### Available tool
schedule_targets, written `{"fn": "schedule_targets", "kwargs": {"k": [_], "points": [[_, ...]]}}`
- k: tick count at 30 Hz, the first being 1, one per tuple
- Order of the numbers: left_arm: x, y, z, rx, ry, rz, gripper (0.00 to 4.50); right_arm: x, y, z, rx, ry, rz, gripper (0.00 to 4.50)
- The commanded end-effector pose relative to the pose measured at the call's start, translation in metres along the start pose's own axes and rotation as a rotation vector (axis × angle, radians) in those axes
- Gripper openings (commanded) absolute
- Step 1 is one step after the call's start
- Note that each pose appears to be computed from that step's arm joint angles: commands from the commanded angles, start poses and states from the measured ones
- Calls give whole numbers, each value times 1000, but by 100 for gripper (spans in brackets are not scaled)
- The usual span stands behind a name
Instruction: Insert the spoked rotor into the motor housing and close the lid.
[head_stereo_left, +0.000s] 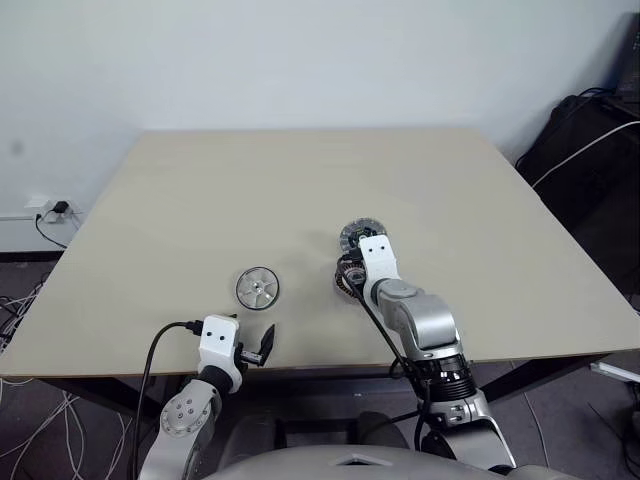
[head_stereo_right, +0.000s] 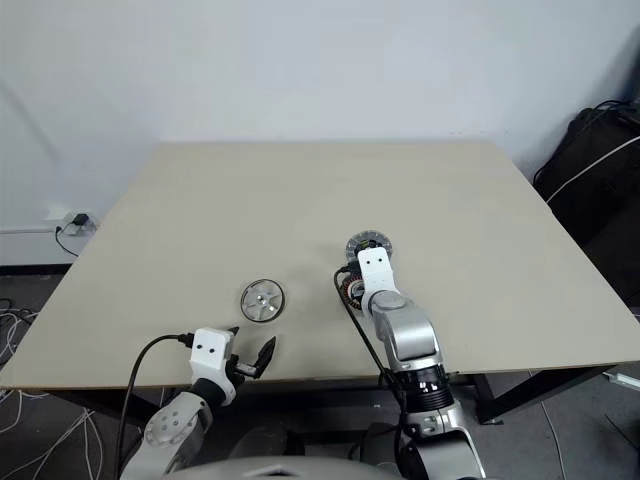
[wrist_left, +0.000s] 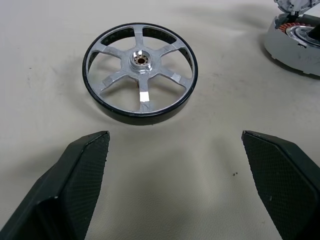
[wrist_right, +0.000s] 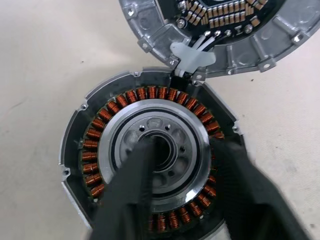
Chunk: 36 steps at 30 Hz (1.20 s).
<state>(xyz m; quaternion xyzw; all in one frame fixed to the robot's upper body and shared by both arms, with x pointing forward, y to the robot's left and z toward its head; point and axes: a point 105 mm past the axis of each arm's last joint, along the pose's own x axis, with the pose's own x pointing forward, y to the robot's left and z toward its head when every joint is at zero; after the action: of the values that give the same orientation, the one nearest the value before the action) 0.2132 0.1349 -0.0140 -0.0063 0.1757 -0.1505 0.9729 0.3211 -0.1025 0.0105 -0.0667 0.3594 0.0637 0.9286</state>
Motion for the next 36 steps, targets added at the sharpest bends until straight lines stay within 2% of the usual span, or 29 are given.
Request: {"fn": "schedule_targets", "kwargs": {"k": [1, 5, 10, 14, 18, 36], "points": [[1, -1, 14, 10, -60, 1, 450, -1, -2, 6, 15, -9, -7, 65], [1, -2, 14, 11, -60, -1, 450, -3, -2, 6, 30, -10, -5, 4], [2, -2, 14, 13, -60, -6, 450, -4, -2, 8, 41, -21, 2, 4], [2, -2, 14, 15, -58, -7, 450, -8, 2, 20, -16, -117, 31, 4], [2, -1, 14, 15, -55, -6, 450, -11, 2, 22, -42, -150, 31, 4], [1, -2, 12, 12, -47, -11, 450, -9, 14, 14, -64, -131, 82, 4]]}}
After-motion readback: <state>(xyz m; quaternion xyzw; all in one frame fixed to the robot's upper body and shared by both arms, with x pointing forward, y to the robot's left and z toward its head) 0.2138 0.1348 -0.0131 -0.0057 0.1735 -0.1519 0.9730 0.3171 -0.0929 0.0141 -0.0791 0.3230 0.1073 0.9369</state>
